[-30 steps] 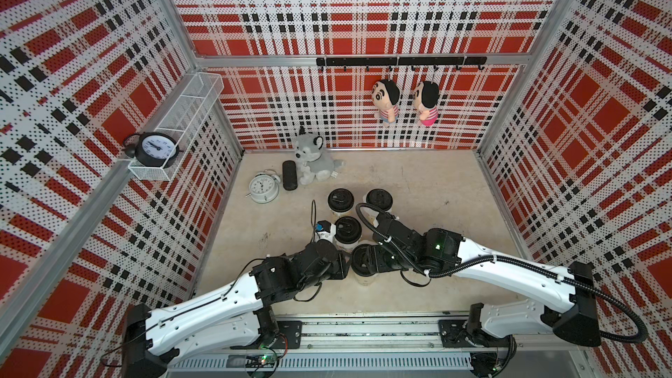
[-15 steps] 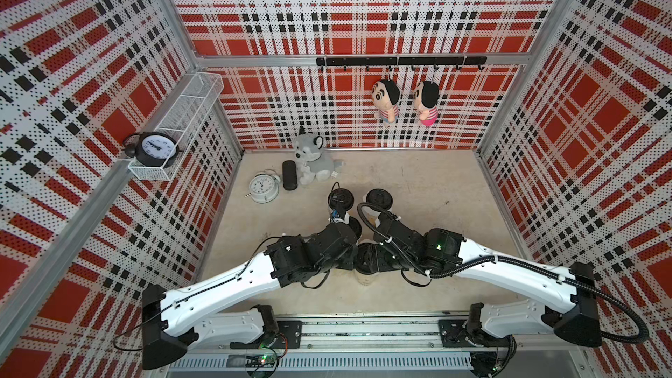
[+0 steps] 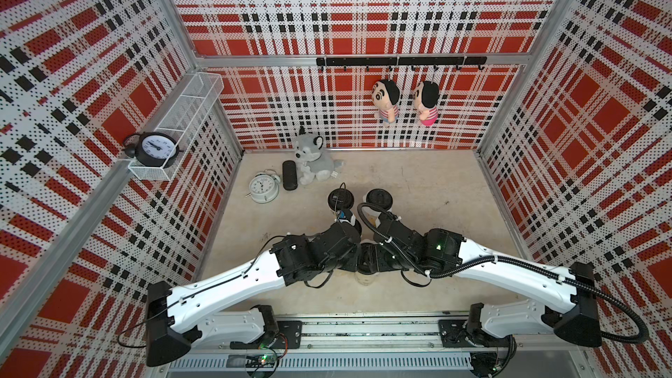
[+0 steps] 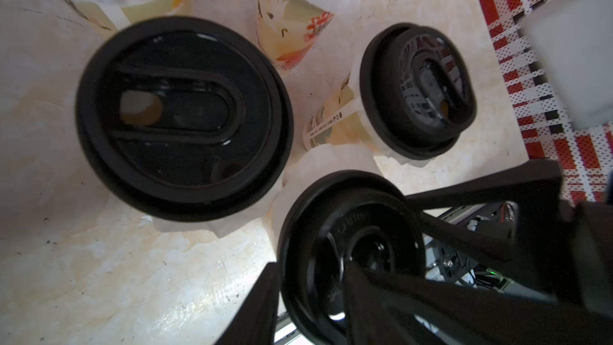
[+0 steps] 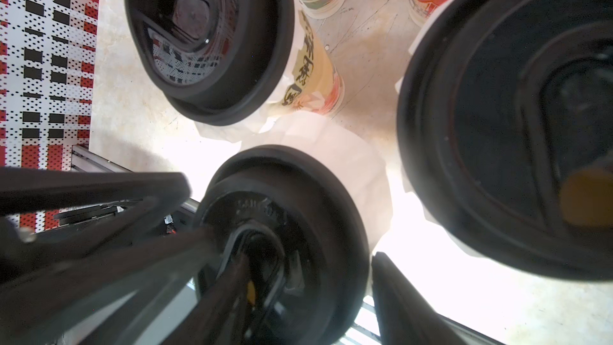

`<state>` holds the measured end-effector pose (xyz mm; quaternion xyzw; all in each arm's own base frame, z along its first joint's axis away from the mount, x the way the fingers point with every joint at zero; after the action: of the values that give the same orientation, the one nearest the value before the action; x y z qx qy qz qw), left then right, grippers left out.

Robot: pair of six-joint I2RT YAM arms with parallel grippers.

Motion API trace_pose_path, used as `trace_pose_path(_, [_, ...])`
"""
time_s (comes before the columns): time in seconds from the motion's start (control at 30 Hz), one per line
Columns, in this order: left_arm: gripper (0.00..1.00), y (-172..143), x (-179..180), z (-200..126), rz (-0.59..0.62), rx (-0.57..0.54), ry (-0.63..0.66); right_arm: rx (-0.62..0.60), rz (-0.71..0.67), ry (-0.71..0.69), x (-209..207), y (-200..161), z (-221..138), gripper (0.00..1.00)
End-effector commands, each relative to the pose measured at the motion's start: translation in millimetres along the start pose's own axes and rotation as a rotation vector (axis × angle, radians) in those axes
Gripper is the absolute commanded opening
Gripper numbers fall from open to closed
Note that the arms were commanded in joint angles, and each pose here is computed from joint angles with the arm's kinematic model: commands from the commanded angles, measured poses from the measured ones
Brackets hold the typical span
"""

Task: Put the leak-proof paper on the milk tea cups
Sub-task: Secure the cup lid on the cup.

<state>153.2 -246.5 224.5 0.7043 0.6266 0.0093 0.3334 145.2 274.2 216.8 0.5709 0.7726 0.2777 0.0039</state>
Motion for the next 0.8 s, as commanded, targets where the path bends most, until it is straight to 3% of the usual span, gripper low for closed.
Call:
trace_pose_path(0.0, [0.36,-8,0,10,0.029,0.033,-0.002,0.151,-0.034,-0.177,-32,-33,17,0.61])
trace_pose_path(0.33, [0.36,-26,20,20,0.019,0.087,0.061,0.129,-0.031,-0.158,-28,-29,11,0.62])
trace_pose_path(0.77, [0.36,-34,27,22,0.005,0.102,0.075,-0.013,-0.061,-0.154,-15,8,-25,0.65])
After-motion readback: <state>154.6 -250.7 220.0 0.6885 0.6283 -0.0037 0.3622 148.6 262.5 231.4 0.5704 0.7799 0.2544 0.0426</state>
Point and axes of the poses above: each gripper's point midway between its finger pads, its own z axis out along the fingers, its own x axis along the line the jaws close on, y = z × x, the point moved 4 cm from there along -z, back along the fingers, and after that the axes turned 7 degrees about -z, right-handed, at the moved point
